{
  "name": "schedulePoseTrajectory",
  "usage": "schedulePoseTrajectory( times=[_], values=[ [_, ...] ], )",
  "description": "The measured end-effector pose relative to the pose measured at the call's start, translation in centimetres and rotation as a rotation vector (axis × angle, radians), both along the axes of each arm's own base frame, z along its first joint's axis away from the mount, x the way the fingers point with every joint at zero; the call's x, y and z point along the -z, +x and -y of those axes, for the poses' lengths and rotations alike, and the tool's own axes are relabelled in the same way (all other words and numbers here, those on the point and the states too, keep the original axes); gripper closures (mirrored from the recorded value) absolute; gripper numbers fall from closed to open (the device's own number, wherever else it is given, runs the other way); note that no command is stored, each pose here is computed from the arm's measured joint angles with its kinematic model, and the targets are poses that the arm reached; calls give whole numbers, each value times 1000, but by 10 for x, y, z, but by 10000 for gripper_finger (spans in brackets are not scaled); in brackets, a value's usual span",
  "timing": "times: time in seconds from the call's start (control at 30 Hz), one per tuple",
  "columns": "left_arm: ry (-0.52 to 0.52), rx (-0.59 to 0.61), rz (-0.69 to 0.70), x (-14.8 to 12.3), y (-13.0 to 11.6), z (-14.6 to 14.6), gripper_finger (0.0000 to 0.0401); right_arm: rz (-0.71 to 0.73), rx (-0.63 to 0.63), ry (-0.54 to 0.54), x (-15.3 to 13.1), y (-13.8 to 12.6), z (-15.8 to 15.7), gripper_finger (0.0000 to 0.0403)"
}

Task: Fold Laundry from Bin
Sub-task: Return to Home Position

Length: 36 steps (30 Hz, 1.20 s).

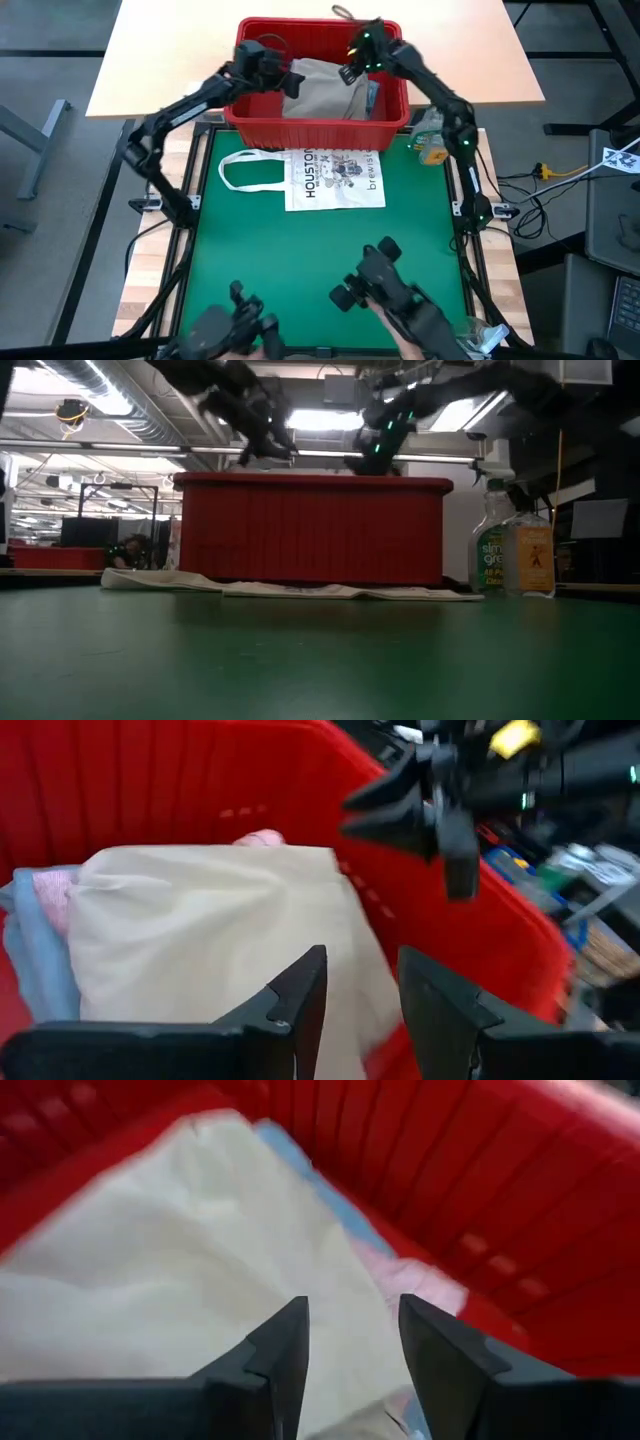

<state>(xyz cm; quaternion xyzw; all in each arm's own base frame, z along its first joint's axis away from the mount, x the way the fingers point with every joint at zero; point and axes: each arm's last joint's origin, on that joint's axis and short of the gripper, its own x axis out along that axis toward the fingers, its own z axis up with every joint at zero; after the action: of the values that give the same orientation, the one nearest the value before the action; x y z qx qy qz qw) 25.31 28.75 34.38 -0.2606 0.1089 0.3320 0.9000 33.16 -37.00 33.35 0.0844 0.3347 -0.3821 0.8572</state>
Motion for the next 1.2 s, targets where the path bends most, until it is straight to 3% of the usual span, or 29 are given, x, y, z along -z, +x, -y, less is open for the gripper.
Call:
schedulePoseTrajectory(
  times=[0.13,0.23,0.33,0.5,0.57,0.63,0.77,0.9,1.2],
  values=[
    [56,75,-41,-32,-20,33,283,48,-18,-47,-52,-19,-30,245],
    [174,133,-96,-59,-37,65,297,90,-42,-91,-91,-36,-57,256],
    [296,171,-109,-85,-55,100,326,117,-97,-160,-127,-52,-89,290],
    [375,242,-38,-117,-89,159,384,172,-180,-248,-178,-84,-149,382],
    [395,274,-14,-125,-103,181,396,194,-214,-264,-192,-97,-174,395],
    [415,313,2,-130,-118,200,394,225,-248,-285,-206,-109,-197,383],
    [442,408,26,-134,-150,236,387,248,-334,-275,-221,-138,-241,367],
    [451,522,65,-129,-170,258,386,191,-418,-188,-220,-165,-274,375],
    [462,680,131,-70,-180,275,386,125,-485,15,-208,-209,-320,398]
  ],
)
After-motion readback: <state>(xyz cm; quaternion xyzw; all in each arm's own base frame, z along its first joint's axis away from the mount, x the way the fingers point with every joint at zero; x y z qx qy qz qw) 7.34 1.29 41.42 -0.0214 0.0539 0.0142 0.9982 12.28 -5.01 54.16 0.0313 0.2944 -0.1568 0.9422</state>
